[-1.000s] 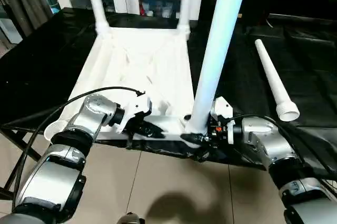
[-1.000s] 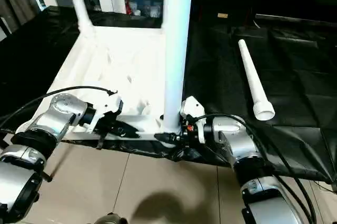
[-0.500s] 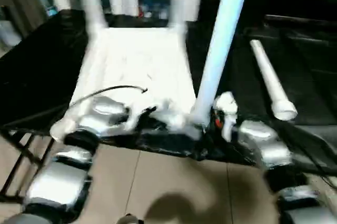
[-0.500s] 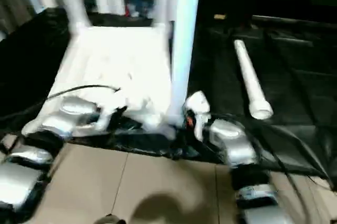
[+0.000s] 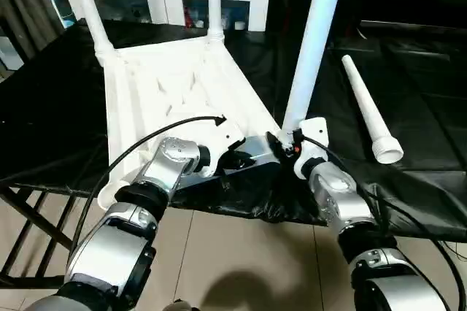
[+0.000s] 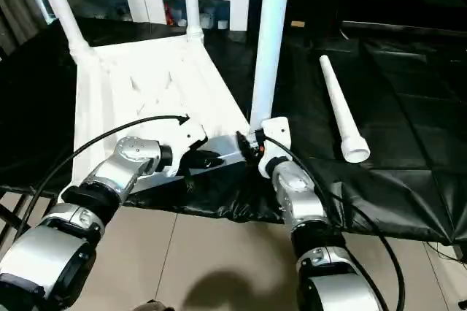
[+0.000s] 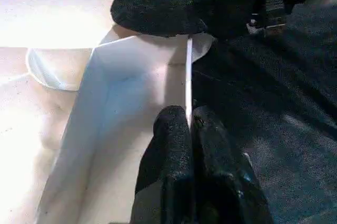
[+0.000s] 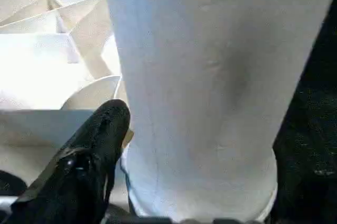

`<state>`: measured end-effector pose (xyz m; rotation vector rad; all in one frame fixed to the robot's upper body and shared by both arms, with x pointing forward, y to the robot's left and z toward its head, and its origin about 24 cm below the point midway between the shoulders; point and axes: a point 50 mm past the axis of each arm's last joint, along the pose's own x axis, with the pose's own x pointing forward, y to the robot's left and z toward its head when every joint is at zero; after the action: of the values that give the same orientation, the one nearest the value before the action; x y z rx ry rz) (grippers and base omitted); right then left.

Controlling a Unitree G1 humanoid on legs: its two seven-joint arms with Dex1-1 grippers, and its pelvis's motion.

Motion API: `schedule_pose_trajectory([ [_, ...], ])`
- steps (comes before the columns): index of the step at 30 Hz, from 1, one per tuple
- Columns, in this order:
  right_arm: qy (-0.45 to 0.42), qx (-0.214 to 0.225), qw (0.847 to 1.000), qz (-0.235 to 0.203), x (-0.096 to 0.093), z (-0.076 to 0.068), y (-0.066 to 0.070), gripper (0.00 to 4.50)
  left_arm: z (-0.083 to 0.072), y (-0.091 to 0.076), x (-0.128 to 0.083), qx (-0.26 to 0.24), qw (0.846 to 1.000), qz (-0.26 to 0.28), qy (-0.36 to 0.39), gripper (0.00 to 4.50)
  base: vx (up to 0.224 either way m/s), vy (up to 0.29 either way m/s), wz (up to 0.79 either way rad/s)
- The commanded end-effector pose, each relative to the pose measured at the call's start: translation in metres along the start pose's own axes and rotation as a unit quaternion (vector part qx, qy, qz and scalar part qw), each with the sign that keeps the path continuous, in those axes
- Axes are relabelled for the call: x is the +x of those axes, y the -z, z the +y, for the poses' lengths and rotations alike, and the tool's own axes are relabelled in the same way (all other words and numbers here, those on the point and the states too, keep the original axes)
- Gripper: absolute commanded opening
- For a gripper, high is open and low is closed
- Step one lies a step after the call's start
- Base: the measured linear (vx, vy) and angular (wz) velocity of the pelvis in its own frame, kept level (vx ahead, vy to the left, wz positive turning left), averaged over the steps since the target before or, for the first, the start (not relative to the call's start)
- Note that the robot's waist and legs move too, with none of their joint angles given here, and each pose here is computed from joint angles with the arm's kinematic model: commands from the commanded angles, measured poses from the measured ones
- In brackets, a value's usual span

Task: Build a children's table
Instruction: Rotate leg to tighten

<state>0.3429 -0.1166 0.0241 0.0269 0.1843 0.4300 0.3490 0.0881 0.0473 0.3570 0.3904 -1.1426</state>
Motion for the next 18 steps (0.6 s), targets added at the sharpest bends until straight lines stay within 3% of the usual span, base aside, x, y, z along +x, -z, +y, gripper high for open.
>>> schedule_pose_trajectory([
  [1,-0.074,-0.022,0.997,0.005,0.006,0.019,-0.002,3.93,-0.011,-0.008,0.007,0.011,0.998,-0.037,0.043,0.00,0.000,0.000,0.00],
  [7,-0.210,-0.072,0.975,0.008,-0.008,0.013,-0.005,3.93,-0.010,0.000,-0.013,0.030,0.992,-0.033,0.119,0.00,0.000,0.000,0.00],
  [9,-0.296,-0.091,0.951,0.017,-0.020,0.012,-0.006,3.93,-0.009,0.001,-0.024,0.036,0.986,-0.036,0.156,0.00,0.000,0.000,0.00],
  [14,-0.375,-0.098,0.921,0.043,-0.033,0.007,-0.006,3.93,-0.006,0.005,-0.037,0.038,0.980,-0.018,0.196,0.00,0.000,0.000,0.00],
  [15,-0.381,-0.098,0.918,0.046,-0.034,0.007,-0.006,3.67,-0.005,0.005,-0.038,0.039,0.979,-0.015,0.198,0.00,0.000,0.000,0.00],
  [16,-0.410,-0.100,0.905,0.059,-0.039,0.006,-0.006,3.60,-0.003,0.008,-0.043,0.046,0.977,-0.001,0.208,0.00,0.000,0.000,0.00],
  [18,-0.431,-0.100,0.894,0.071,-0.042,0.005,-0.006,3.57,-0.002,0.009,-0.047,0.048,0.974,0.010,0.220,0.00,0.000,0.000,0.00],
])
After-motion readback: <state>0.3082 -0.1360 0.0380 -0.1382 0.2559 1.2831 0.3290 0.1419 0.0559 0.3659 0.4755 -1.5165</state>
